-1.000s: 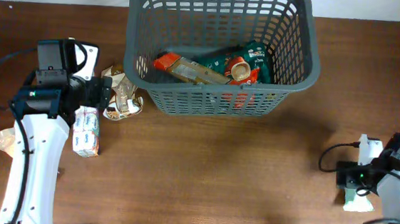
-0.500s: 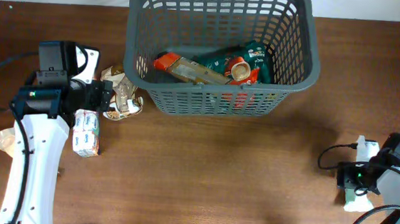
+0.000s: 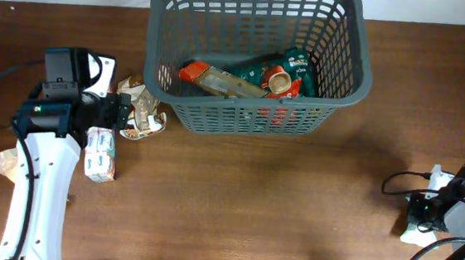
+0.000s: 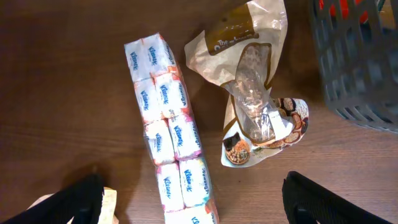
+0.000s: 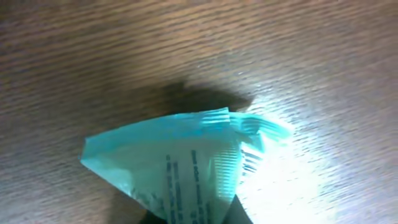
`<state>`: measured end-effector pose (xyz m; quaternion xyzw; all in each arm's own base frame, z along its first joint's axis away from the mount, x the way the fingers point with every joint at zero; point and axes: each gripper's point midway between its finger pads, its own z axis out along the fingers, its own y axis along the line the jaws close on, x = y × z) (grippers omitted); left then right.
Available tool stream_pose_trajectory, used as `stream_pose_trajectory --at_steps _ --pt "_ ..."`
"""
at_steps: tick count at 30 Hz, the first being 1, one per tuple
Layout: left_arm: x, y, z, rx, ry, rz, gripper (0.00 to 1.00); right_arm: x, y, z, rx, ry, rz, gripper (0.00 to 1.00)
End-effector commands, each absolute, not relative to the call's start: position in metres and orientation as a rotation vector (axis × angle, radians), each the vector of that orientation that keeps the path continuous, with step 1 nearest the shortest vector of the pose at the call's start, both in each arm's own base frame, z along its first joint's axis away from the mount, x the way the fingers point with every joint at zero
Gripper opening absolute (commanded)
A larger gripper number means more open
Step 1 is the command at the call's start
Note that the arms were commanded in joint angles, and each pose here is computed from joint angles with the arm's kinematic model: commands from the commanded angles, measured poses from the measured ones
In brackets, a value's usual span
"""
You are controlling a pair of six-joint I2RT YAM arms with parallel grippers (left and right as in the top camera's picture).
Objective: Pack container
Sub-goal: 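Lift the mint-green snack and drop it into the basket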
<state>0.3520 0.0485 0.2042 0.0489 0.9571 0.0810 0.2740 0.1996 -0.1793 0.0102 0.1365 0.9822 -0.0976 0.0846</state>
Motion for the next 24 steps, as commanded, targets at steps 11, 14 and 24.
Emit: stream_pose_trajectory --at_steps 11,14,24 --pt "0.354 0.047 0.203 0.154 2.57 0.204 0.86 0.321 -0.219 0.104 0.276 2.468 -0.398 0.04" --pt "0.354 0.047 0.203 0.153 2.57 0.203 0.86 0.391 -0.219 0.206 0.251 2.132 -0.312 0.04" --pt "0.36 0.048 0.207 0.151 2.542 0.207 0.86 0.49 -0.104 0.502 -0.053 1.307 -0.035 0.04"
